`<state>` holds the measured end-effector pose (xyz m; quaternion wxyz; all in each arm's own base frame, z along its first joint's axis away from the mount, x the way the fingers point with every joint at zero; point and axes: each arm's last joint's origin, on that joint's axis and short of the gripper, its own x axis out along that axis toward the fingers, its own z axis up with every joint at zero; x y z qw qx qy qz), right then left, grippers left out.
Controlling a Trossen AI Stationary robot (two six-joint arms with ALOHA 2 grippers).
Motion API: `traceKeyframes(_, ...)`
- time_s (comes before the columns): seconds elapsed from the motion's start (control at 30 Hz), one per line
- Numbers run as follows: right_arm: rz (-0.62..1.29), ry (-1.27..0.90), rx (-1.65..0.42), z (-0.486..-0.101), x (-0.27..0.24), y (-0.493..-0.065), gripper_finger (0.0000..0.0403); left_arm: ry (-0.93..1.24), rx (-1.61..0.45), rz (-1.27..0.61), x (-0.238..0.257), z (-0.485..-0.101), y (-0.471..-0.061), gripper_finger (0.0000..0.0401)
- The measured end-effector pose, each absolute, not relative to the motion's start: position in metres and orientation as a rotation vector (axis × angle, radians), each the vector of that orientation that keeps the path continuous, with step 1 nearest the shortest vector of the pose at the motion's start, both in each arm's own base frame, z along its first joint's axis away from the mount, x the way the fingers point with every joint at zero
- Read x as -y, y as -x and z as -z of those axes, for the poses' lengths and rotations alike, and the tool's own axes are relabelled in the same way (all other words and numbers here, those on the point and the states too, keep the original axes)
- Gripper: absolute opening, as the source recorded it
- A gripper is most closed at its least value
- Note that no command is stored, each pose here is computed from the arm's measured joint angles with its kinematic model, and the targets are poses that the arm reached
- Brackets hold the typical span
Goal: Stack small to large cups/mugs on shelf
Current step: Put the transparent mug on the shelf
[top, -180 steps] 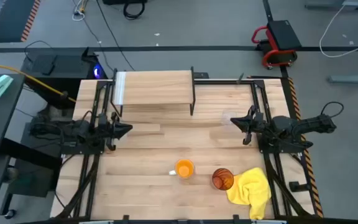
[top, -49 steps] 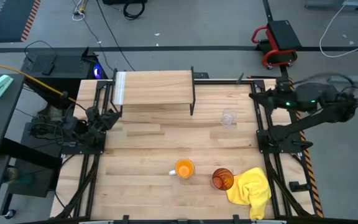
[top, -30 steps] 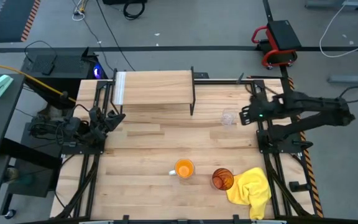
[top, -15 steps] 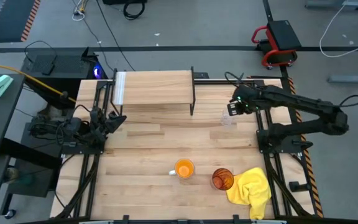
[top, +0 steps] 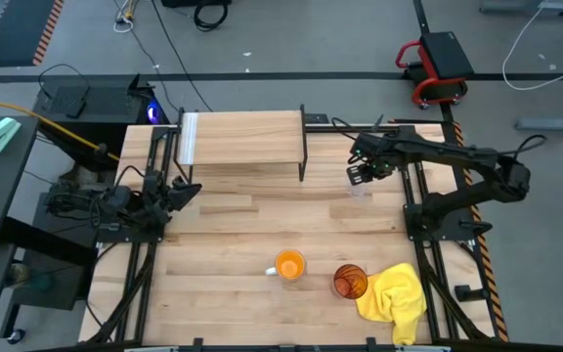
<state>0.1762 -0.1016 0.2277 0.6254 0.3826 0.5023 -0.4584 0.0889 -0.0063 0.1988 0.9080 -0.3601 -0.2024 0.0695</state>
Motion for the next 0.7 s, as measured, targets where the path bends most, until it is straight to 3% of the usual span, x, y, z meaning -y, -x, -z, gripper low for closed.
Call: traceKeyframes(0.7, 1.11, -0.871, -1.211, -0.211, 0.117, -0.182, 0.0118, 0.742, 0.412, -0.146, 0.006, -0.198, -0.089, 0.0086)
